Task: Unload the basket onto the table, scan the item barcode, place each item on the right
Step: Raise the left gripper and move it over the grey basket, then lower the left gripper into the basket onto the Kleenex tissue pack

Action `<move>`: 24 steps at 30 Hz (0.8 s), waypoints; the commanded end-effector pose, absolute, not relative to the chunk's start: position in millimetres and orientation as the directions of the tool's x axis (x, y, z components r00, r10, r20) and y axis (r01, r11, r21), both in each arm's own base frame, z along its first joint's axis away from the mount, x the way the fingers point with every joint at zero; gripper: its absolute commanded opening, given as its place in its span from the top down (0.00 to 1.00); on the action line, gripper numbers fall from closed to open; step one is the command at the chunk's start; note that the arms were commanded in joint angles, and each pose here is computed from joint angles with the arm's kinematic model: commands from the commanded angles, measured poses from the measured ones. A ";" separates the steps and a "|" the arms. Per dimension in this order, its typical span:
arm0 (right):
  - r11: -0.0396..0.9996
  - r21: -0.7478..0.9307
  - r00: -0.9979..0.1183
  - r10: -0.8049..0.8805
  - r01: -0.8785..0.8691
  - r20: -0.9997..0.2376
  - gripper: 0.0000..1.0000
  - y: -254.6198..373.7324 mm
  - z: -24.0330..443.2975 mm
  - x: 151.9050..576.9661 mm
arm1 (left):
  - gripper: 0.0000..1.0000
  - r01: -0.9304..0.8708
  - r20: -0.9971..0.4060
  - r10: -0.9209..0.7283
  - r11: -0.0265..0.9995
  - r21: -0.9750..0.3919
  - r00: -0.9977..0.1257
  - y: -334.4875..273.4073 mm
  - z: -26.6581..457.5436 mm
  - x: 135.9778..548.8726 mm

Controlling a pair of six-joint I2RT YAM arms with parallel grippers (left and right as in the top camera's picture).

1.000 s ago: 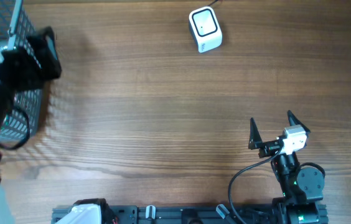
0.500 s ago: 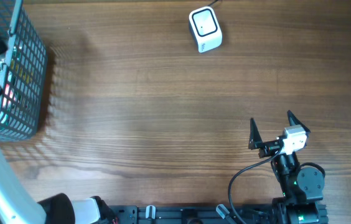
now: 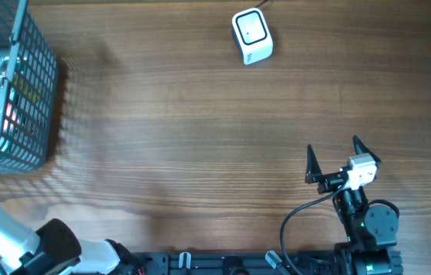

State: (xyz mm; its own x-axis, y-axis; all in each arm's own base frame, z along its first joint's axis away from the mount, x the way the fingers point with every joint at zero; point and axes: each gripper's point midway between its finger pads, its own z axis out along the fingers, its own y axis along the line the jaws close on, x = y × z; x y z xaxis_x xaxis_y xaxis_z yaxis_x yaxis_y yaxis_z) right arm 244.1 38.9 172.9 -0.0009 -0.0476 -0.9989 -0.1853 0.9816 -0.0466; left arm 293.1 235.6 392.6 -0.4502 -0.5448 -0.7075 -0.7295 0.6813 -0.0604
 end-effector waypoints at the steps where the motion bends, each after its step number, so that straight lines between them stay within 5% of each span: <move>1: 0.984 -0.052 0.009 -0.052 -0.169 -0.999 0.00 36.0 175.0 244.2 | 0.00 -0.696 -0.683 -0.582 0.702 -0.149 -0.441 233.6 387.8 301.4; 24: 0.984 -0.052 0.009 -0.052 -0.169 -0.999 0.00 36.0 175.0 244.2 | 0.00 -0.714 -0.576 -0.640 0.687 -0.133 -0.508 257.4 333.2 329.3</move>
